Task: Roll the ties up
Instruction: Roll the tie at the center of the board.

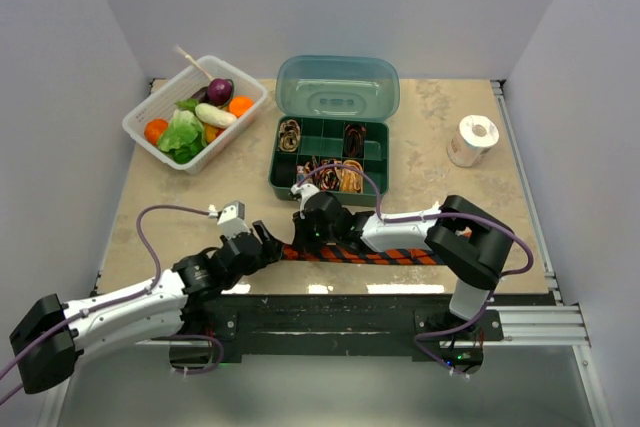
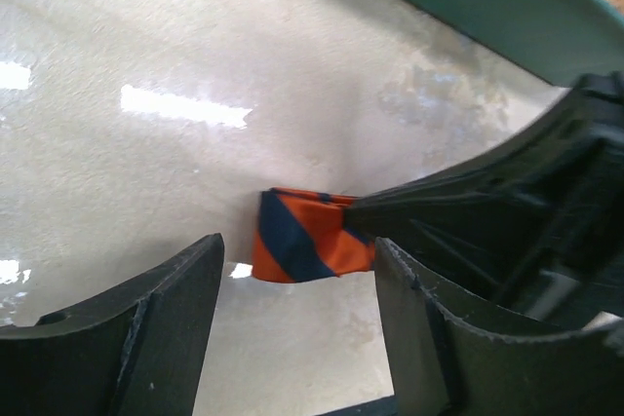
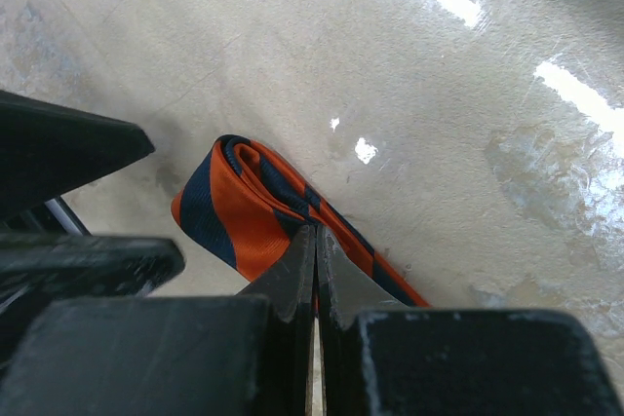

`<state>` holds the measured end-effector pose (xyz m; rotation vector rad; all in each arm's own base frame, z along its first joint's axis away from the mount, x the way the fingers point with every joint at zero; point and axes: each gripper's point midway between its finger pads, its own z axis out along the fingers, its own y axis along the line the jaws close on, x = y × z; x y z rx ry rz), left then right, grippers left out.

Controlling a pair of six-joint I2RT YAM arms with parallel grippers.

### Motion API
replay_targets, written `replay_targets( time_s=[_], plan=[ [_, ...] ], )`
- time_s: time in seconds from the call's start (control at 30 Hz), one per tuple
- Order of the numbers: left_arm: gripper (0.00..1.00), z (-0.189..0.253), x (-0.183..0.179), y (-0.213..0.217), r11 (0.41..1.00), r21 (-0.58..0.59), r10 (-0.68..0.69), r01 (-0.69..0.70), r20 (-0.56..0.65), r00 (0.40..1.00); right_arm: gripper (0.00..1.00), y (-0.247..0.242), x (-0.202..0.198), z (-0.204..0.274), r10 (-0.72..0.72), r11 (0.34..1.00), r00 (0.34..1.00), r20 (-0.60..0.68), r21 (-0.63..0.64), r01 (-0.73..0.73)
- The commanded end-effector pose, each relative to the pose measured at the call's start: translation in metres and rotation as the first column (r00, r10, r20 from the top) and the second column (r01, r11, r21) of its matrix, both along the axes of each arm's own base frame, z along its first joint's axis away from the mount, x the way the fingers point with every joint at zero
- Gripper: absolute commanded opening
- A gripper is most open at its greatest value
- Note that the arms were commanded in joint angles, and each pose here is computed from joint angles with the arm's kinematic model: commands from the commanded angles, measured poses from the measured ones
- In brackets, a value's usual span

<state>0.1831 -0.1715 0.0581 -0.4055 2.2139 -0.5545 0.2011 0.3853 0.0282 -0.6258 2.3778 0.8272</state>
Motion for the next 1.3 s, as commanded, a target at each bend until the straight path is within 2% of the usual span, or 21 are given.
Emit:
replay_targets(
  time_s=[0.0, 0.17, 0.37, 0.5, 0.83, 1.0, 1.27],
  plan=[
    [0.65, -0.005, 0.005, -0.009, 0.994, -0.11, -0.022, 0.024, 0.018, 1.0, 0.0, -0.001, 0.005, 0.008, -0.006, 1.0, 0.999, 0.045, 0.015, 0.005],
    [0.56, -0.01, 0.012, -0.014, 0.98, -0.189, -0.047, 0.057, 0.056, 0.997, 0.0, -0.003, 0.003, 0.007, -0.006, 1.0, 0.999, 0.042, 0.015, 0.005],
    [0.44, -0.014, 0.01, -0.024, 0.973, -0.207, -0.096, 0.106, 0.059, 0.994, 0.0, -0.005, 0.005, 0.007, -0.02, 1.0, 0.999, 0.041, 0.004, 0.02],
    [0.4, -0.015, 0.009, -0.026, 0.97, -0.214, -0.107, 0.117, 0.059, 0.993, 0.0, -0.005, 0.006, 0.005, -0.024, 1.0, 0.999, 0.04, -0.004, 0.025],
    [0.12, -0.016, 0.013, -0.02, 0.976, -0.205, -0.064, 0.076, 0.064, 0.996, 0.0, -0.005, 0.007, 0.018, -0.028, 1.0, 0.998, 0.055, 0.014, 0.027],
    [0.01, -0.014, 0.016, -0.021, 0.979, -0.188, -0.069, 0.082, 0.071, 0.995, 0.0, -0.014, 0.011, 0.031, -0.055, 0.998, 0.995, 0.088, 0.0, 0.056],
    [0.0, -0.006, 0.023, -0.02, 0.992, -0.071, -0.101, 0.106, 0.071, 0.992, 0.0, -0.008, 0.013, 0.038, -0.042, 0.999, 0.994, 0.097, 0.009, 0.041]
  ],
)
